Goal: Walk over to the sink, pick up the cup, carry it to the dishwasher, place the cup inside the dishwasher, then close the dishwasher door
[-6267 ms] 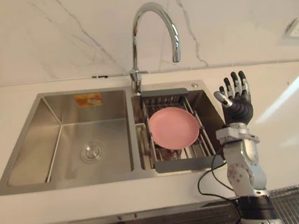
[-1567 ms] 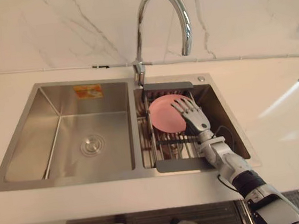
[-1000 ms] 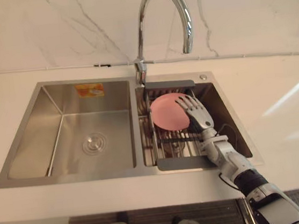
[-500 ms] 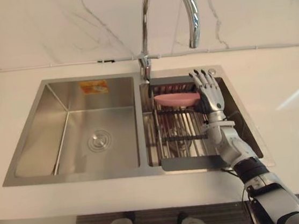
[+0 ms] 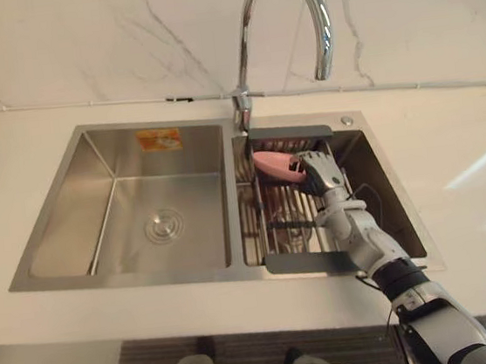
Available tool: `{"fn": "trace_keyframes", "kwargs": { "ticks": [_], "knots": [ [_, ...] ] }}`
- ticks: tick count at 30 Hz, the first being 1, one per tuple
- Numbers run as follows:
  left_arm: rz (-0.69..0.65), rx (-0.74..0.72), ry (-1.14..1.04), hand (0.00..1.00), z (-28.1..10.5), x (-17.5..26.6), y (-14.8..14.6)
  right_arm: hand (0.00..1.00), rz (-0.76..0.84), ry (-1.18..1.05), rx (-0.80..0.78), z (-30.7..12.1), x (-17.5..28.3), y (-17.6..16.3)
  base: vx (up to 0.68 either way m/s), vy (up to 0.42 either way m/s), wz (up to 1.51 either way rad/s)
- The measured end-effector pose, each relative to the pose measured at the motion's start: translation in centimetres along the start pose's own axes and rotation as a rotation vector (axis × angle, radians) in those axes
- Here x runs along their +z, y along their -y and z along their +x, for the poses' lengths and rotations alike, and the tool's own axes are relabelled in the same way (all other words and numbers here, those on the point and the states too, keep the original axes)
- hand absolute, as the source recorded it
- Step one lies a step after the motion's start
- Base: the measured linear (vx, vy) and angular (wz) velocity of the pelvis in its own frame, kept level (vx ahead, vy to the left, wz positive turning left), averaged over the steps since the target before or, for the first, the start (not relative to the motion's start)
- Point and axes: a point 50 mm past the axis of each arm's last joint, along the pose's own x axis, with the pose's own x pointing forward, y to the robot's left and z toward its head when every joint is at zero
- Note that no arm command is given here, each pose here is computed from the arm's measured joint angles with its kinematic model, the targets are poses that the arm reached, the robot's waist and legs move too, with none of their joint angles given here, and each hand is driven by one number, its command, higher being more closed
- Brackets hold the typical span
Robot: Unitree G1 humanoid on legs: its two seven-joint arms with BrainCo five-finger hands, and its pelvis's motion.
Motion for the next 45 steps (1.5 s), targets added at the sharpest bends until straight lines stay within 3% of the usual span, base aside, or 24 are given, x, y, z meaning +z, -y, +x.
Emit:
{"fn": "trace_keyframes", "kwargs": {
  "ticks": [22, 35, 45],
  "knots": [
    [0.030, 0.006, 0.007, 0.00, 0.0, 0.2, -0.1, 1.00, 0.042, 0.030, -0.103, -0.2, 0.1, 0.3, 0.00, 0.000, 0.00],
    [0.028, 0.008, 0.005, 0.00, 0.0, 0.0, -0.2, 1.00, 0.125, 0.282, -0.331, 0.6, 4.6, 5.4, 0.00, 0.006, -0.07],
    [0.027, 0.018, 0.002, 0.00, 0.1, -0.3, -0.5, 1.00, 0.138, 0.431, -0.381, -1.1, 6.4, 7.2, 0.01, 0.010, -0.05]
  ]
}}
